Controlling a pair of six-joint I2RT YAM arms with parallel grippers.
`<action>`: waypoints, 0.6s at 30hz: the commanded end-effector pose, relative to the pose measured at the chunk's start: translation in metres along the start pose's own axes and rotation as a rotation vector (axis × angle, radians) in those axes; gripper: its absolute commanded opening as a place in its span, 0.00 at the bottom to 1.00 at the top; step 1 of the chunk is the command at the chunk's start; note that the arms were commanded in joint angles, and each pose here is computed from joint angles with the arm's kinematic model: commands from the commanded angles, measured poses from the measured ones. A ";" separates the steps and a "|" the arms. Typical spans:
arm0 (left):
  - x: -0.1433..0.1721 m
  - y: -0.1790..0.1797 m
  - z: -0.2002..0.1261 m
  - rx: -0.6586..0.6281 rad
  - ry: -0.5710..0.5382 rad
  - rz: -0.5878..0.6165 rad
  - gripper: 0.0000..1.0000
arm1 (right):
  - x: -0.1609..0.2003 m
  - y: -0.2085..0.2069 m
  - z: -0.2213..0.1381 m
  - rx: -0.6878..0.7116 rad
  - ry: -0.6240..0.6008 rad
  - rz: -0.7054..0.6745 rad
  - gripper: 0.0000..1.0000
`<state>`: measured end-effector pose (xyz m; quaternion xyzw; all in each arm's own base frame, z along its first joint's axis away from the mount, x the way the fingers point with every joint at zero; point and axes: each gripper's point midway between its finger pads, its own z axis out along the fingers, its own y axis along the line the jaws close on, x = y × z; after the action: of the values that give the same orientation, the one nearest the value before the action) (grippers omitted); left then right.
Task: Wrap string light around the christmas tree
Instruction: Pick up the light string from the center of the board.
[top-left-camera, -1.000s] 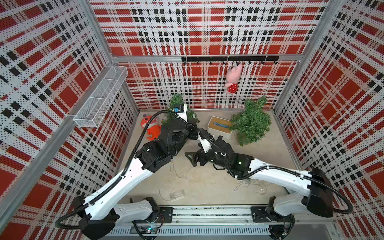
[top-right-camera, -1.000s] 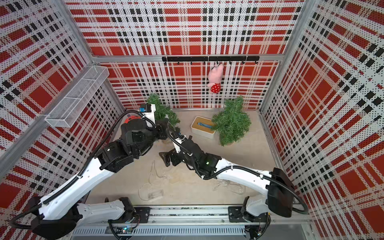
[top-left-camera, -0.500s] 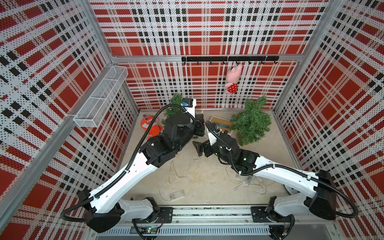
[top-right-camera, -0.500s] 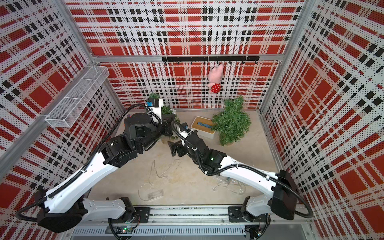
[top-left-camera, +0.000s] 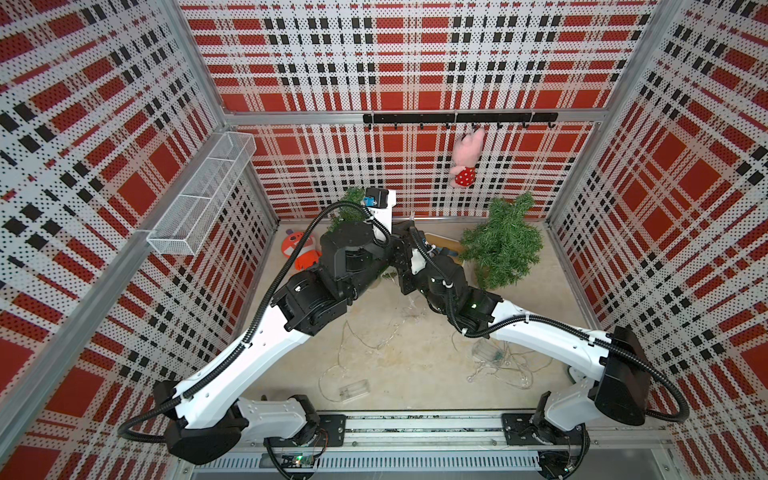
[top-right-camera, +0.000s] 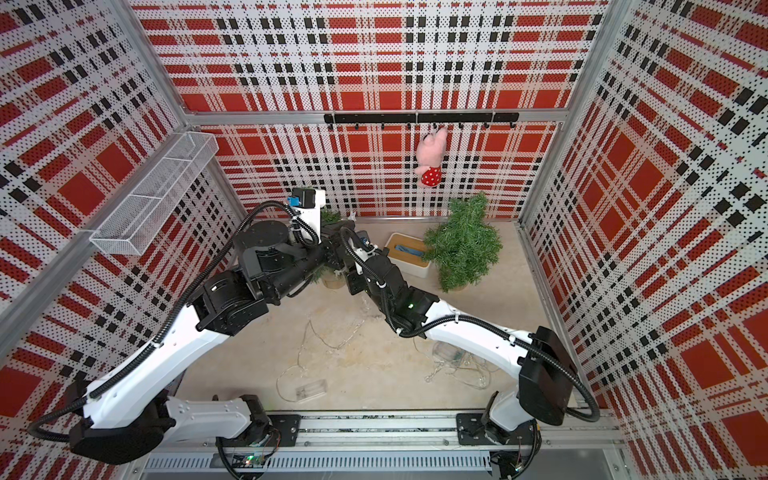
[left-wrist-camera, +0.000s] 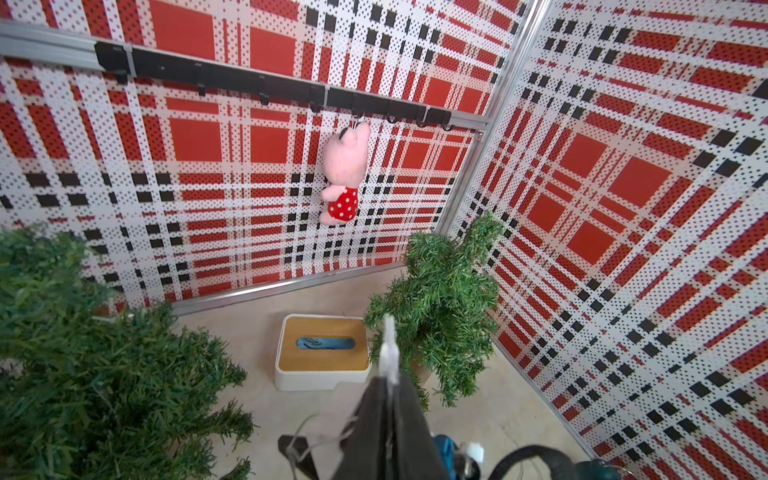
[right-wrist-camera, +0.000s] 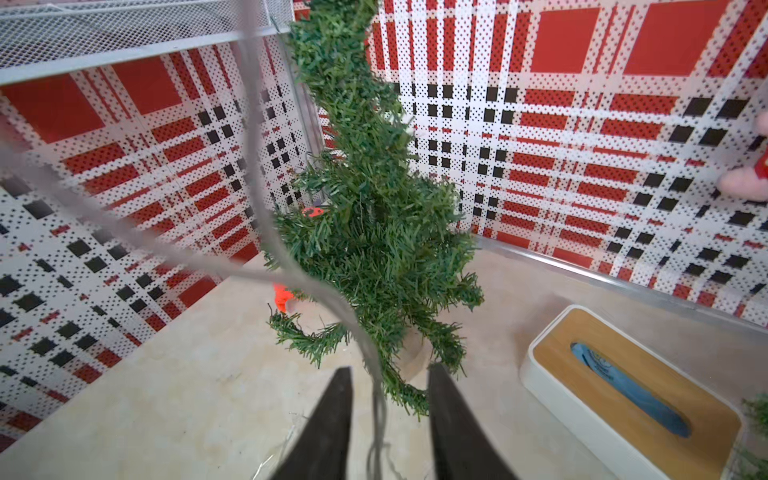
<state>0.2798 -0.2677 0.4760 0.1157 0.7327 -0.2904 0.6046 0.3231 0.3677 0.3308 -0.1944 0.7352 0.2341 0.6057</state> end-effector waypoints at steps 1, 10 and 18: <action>-0.031 -0.002 -0.023 0.049 -0.089 0.007 0.31 | -0.058 0.009 -0.025 -0.075 -0.105 -0.013 0.11; -0.022 0.106 -0.071 -0.121 -0.111 -0.074 0.86 | -0.137 -0.032 -0.061 -0.018 -0.207 -0.031 0.04; 0.080 0.159 -0.051 -0.179 0.061 -0.128 0.83 | -0.192 -0.053 -0.092 0.084 -0.295 -0.141 0.04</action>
<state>0.2980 -0.1112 0.4043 0.0038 0.7527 -0.2392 0.6133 0.3204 0.2871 0.5133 -0.1715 0.6386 0.2272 0.7149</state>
